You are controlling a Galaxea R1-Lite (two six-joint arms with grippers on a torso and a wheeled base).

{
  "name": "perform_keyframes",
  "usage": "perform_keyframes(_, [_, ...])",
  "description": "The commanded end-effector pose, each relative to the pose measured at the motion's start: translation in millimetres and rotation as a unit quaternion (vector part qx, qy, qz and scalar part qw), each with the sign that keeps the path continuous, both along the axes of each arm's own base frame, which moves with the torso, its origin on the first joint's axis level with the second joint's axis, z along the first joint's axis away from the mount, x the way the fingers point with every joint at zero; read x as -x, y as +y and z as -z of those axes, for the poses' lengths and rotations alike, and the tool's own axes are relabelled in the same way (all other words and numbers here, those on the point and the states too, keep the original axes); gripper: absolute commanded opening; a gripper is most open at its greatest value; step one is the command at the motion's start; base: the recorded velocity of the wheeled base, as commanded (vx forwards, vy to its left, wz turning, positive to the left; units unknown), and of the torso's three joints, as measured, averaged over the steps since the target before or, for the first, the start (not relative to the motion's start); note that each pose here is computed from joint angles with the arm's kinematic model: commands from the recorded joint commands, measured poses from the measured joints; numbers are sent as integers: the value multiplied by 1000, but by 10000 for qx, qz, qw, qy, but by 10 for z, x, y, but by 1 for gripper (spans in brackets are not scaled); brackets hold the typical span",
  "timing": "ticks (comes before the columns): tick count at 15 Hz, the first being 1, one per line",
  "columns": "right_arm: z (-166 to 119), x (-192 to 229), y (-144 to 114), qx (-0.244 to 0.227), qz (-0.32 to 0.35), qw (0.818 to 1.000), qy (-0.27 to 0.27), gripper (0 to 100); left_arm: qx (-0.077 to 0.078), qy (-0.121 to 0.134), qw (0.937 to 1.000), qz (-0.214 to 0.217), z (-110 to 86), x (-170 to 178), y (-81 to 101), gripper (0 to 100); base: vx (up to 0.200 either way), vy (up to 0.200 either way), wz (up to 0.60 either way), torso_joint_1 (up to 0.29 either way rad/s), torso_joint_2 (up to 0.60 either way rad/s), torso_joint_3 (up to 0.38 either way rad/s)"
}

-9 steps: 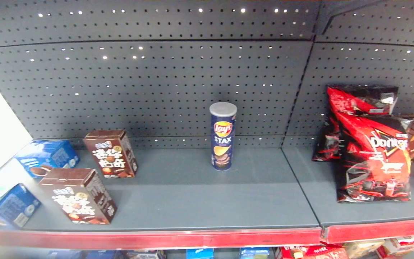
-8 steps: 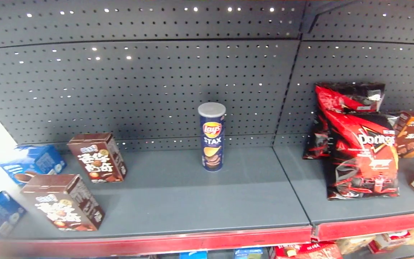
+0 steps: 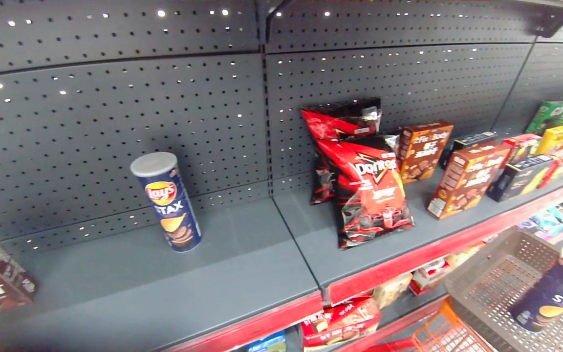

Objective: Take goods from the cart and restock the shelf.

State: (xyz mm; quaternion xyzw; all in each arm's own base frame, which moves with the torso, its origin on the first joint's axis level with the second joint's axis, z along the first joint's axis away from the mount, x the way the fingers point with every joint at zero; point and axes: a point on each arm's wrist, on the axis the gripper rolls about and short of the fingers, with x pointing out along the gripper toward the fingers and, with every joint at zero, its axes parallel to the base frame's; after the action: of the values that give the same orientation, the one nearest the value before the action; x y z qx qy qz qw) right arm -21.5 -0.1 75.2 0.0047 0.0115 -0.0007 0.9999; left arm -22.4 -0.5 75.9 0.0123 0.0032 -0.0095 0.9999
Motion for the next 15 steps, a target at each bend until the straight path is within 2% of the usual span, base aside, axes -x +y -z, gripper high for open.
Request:
perform_keyframes(1, [-1,-4,-1,1,-14,10000,23,100,1,5,10000,-3,0,-1,0,100,0,0,-600,2,2,-2])
perform_keyframes(10, [0,9,0,16,16,10000,-76,100,1,5,10000,-3,0,-1,0,100,0,0,-600,2,1,2])
perform_keyframes(15, [0,10,0,16,16,10000,-84,100,1,5,10000,-3,0,-1,0,100,0,0,0,0,0,0])
